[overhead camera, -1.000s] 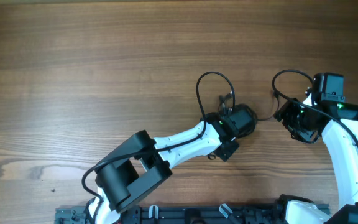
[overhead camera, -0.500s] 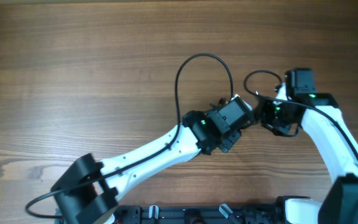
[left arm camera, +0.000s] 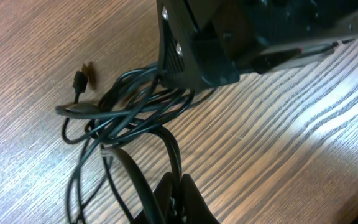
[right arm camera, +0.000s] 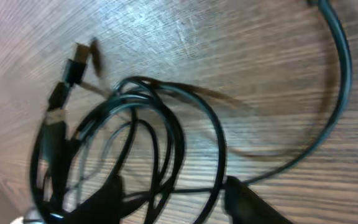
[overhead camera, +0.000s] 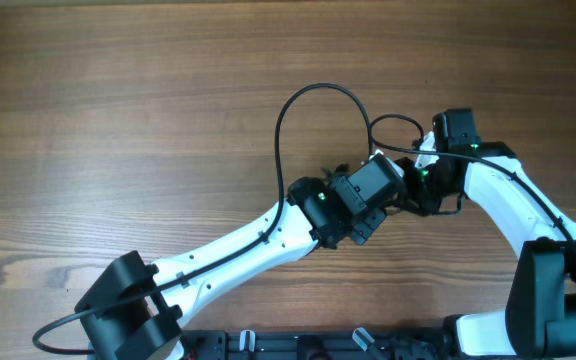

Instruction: Untangle cables

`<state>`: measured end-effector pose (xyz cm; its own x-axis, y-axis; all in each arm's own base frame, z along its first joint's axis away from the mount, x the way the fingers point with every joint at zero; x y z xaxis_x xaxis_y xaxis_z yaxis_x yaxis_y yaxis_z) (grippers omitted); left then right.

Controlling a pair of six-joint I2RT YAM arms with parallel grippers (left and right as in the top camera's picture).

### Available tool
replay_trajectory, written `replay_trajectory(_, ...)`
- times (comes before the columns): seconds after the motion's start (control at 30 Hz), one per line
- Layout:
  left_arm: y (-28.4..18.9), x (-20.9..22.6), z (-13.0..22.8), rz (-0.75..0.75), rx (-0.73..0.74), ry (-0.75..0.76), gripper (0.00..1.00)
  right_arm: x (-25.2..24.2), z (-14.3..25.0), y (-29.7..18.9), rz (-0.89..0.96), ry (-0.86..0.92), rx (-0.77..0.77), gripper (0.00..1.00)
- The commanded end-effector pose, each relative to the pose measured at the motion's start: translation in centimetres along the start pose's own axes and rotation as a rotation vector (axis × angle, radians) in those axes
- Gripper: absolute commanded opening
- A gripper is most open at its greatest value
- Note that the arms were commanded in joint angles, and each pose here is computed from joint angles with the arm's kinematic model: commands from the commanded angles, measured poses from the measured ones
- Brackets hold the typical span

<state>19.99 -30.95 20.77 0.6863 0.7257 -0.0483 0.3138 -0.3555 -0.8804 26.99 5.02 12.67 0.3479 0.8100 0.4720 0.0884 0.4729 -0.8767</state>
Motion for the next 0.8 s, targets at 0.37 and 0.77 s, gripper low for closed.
replay_trajectory(0.37,-4.0,1.0,-1.3,0.049,-0.126,-0.039,0.04,1.9,0.2,0.3,-0.241,0.134,0.104,0.45)
replay_trajectory(0.77,-5.6,1.9,-1.7,0.093,-0.162,-0.066,0.04,2.6,-0.2,0.2,-0.309,0.153,0.106,0.04)
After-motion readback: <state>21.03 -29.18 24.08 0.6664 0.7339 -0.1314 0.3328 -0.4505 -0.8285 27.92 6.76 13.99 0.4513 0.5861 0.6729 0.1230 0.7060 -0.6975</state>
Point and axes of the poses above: each gripper's point midway between its finger pads, its own y axis out along the fingers, its own x axis along the line the jaws close on, z = x × y, the point moved 10 cm from there along -y, back along the fingers, and after that the axes turned 1 degree about -y, right-handed, at the moved point
